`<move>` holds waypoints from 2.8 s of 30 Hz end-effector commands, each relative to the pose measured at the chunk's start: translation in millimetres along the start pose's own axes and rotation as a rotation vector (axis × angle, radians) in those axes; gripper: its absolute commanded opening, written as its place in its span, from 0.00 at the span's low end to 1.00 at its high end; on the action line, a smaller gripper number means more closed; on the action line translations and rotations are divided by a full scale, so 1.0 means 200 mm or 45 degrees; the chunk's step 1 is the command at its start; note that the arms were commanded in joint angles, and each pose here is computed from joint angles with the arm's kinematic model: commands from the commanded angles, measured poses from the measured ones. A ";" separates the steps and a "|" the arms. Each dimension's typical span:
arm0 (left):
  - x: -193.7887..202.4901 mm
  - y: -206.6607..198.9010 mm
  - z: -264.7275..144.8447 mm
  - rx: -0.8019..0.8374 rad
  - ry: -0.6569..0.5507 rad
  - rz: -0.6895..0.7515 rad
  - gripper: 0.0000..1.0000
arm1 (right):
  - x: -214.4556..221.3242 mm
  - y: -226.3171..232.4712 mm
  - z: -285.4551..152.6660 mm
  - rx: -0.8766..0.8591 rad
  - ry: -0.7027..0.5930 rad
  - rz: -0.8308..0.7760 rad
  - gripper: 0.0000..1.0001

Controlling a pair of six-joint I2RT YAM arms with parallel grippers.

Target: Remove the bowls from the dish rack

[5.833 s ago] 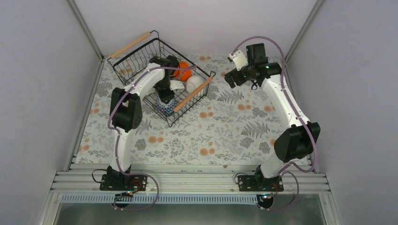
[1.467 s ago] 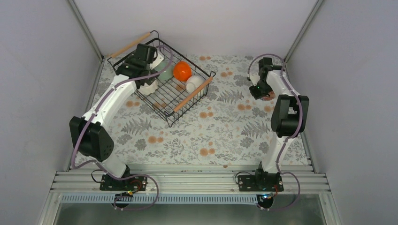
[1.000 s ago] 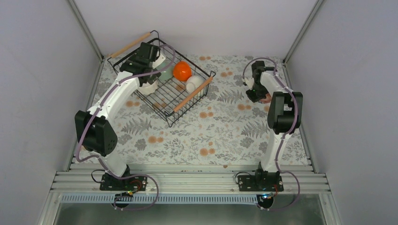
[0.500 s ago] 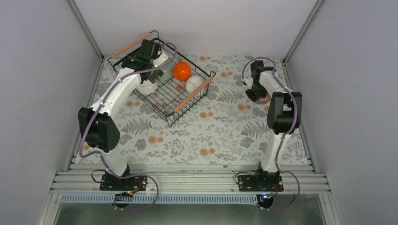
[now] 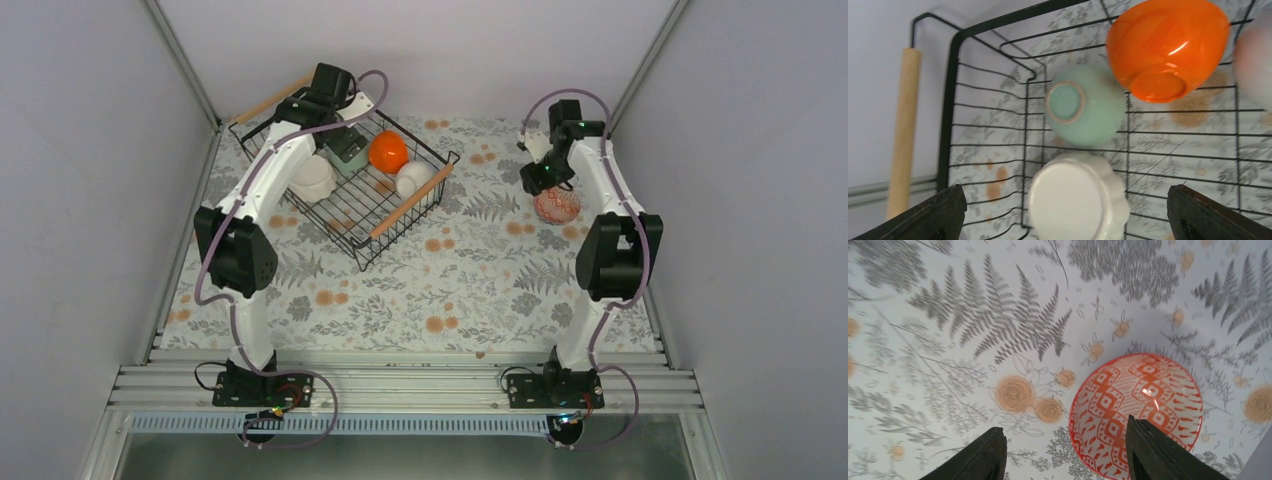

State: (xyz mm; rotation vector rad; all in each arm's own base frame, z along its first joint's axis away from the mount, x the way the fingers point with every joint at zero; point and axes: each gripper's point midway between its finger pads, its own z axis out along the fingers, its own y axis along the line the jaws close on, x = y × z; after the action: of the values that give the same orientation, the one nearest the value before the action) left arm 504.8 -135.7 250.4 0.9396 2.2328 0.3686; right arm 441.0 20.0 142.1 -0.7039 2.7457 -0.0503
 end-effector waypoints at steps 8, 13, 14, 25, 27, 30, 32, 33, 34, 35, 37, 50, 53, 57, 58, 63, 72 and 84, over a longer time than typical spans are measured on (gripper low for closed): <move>-0.09 -0.23 0.19 0.273 -0.018 0.021 1.00 | -0.26 0.22 -0.55 -0.216 -0.471 -0.041 0.63; -0.08 -0.25 0.31 0.258 0.027 0.017 1.00 | -0.32 0.30 -0.69 -0.301 -0.597 -0.065 0.65; -0.08 -0.23 0.32 0.237 0.031 0.011 1.00 | -0.33 0.31 -0.71 -0.306 -0.616 -0.065 0.65; -0.08 -0.08 0.51 0.101 0.075 -0.032 1.00 | -0.39 0.36 -0.77 -0.346 -0.706 -0.055 0.66; -0.06 -0.06 0.56 0.106 0.085 -0.044 1.00 | -0.38 0.37 -0.74 -0.353 -0.697 -0.047 0.66; 0.00 -0.02 0.63 0.112 0.118 -0.059 1.00 | -0.37 0.38 -0.72 -0.359 -0.688 -0.045 0.66; 0.05 0.00 0.68 0.124 0.136 -0.066 1.00 | -0.36 0.38 -0.70 -0.361 -0.686 -0.041 0.66; 0.07 0.01 0.70 0.129 0.142 -0.072 1.00 | -0.36 0.38 -0.70 -0.361 -0.686 -0.037 0.66; 0.08 0.02 0.72 0.139 0.139 -0.082 1.00 | -0.37 0.38 -0.70 -0.360 -0.688 -0.034 0.66; 0.09 0.03 0.73 0.164 0.128 -0.094 1.00 | -0.37 0.38 -0.69 -0.359 -0.689 -0.031 0.66; 0.08 0.00 0.74 0.237 0.098 -0.098 1.00 | -0.37 0.37 -0.69 -0.354 -0.694 -0.027 0.66; 0.08 -0.20 0.81 0.459 0.042 0.008 1.00 | -0.42 0.38 -0.68 -0.372 -0.712 0.000 0.67; 0.13 -0.22 0.87 0.456 0.086 0.013 1.00 | -0.42 0.39 -0.68 -0.373 -0.710 0.002 0.67; 0.17 -0.18 0.92 0.402 0.111 -0.011 1.00 | -0.41 0.39 -0.66 -0.369 -0.705 0.002 0.68; 0.16 -0.17 0.92 0.397 0.098 -0.016 1.00 | -0.41 0.39 -0.66 -0.368 -0.704 0.004 0.68; 0.07 -0.09 0.86 0.355 0.012 -0.040 1.00 | -0.41 0.39 -0.63 -0.372 -0.693 0.009 0.68; 0.23 -0.28 0.88 0.549 0.138 0.047 1.00 | -0.44 0.38 -0.65 -0.370 -0.691 0.002 0.68; 0.37 -0.51 0.68 0.771 0.313 0.175 0.99 | -0.46 0.40 -0.66 -0.392 -0.688 -0.015 0.69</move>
State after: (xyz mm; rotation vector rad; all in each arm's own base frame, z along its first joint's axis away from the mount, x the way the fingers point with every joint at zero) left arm 572.0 -146.1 91.2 1.2623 2.3897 0.0054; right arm 441.7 120.8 280.4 -0.6717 2.2564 0.4597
